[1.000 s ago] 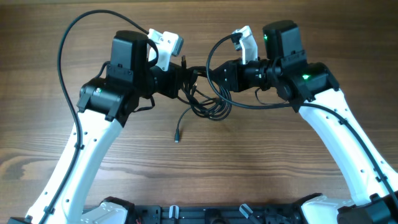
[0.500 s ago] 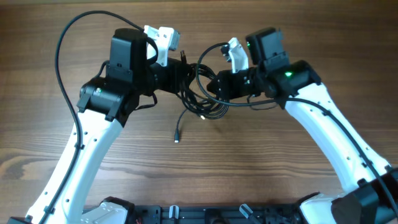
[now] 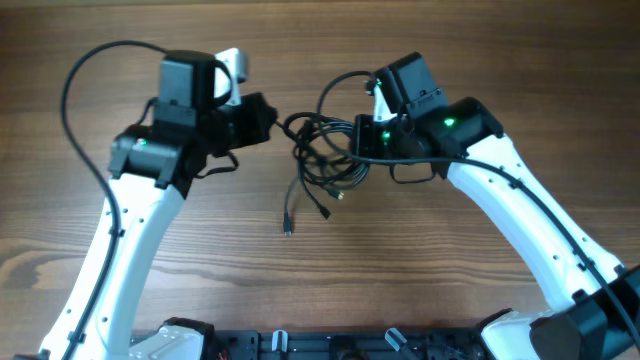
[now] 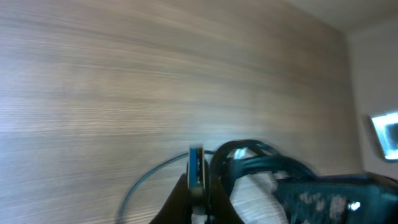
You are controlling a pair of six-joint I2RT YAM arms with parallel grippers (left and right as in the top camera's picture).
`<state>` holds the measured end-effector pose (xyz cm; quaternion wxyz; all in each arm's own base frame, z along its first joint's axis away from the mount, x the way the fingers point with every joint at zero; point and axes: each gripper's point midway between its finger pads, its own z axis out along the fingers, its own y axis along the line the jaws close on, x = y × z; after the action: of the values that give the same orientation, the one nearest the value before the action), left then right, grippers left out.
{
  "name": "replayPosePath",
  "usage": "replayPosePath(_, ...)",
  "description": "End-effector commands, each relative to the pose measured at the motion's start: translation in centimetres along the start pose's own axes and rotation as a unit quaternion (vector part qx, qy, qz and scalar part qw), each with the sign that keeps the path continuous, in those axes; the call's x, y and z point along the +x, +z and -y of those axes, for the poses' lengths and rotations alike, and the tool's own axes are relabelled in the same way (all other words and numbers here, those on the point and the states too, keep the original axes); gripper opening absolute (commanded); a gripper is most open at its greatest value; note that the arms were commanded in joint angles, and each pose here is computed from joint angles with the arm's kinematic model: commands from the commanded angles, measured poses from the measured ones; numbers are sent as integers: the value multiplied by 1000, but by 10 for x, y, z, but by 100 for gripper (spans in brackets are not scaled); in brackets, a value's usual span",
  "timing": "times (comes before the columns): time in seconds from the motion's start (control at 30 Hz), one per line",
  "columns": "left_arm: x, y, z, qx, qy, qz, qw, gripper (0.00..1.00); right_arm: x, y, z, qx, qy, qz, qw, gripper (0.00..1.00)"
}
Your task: Untangle cables
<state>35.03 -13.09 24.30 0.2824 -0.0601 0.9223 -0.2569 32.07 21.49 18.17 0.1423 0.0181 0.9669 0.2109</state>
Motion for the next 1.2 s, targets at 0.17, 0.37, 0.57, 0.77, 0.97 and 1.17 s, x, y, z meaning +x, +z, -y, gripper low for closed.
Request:
replayPosePath(0.17,-44,-71,-122,-291,-70,146,943,4,-19,-11,112,216,79,53,972,4)
replayPosePath(0.37,-36,-65,-122,-279,-84,126,948,4,-16,0,81,116,-14,8,993,4)
replayPosePath(0.57,-31,-70,-146,-319,-126,123,931,4,-27,-10,113,155,64,30,985,4)
replayPosePath(0.77,-28,-61,-136,-271,-147,106,945,4,-23,-5,84,53,-17,-5,998,5)
replayPosePath(0.97,-11,-33,-92,-143,-96,24,985,5,-11,-1,40,-44,-77,-30,996,7)
replayPosePath(1.17,1,-17,-78,-127,-74,-12,989,49,-8,2,33,-43,-76,-31,996,9)
